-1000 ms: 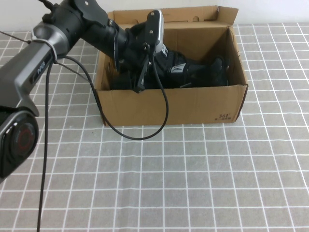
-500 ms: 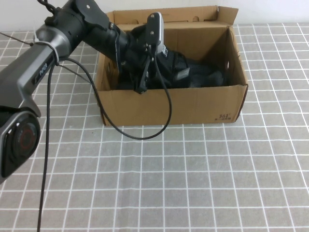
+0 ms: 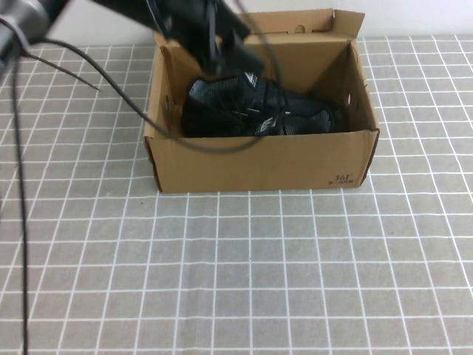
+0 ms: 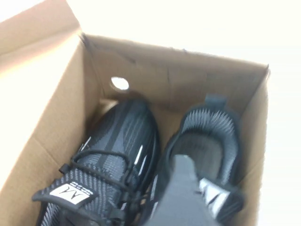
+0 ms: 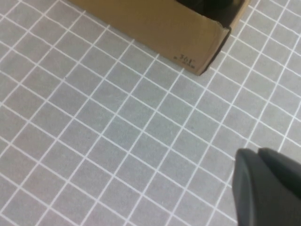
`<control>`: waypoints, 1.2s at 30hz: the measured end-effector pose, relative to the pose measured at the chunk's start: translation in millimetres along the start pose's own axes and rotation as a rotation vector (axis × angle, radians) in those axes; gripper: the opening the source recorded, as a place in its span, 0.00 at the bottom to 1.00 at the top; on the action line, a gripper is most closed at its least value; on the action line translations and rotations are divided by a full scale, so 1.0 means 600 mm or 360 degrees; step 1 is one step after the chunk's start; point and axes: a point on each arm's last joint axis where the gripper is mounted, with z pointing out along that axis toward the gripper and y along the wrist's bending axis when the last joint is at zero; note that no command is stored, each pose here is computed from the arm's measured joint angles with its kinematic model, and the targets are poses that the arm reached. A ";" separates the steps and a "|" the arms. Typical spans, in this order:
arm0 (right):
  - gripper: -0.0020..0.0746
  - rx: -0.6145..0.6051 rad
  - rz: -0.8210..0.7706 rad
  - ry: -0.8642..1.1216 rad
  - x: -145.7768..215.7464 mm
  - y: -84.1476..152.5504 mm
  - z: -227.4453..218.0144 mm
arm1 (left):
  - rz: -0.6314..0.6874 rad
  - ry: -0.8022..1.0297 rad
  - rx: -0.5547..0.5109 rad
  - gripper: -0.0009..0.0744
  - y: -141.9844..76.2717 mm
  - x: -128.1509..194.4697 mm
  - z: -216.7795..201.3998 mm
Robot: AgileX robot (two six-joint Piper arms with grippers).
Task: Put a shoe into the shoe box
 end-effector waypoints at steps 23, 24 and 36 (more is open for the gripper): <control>0.01 -0.0081 0.0114 -0.0247 0.077 0.012 -0.132 | -0.0404 -0.0140 -0.0698 0.01 -0.173 -0.158 -0.334; 0.01 -0.0093 0.0116 -0.0265 0.087 0.013 -0.144 | -0.0396 -0.0160 -0.0750 0.01 -0.190 -0.159 -0.351; 0.01 -0.0112 0.0133 -0.0441 0.204 0.023 -0.177 | -0.0495 -0.0468 -0.1172 0.01 -0.373 -0.019 -0.381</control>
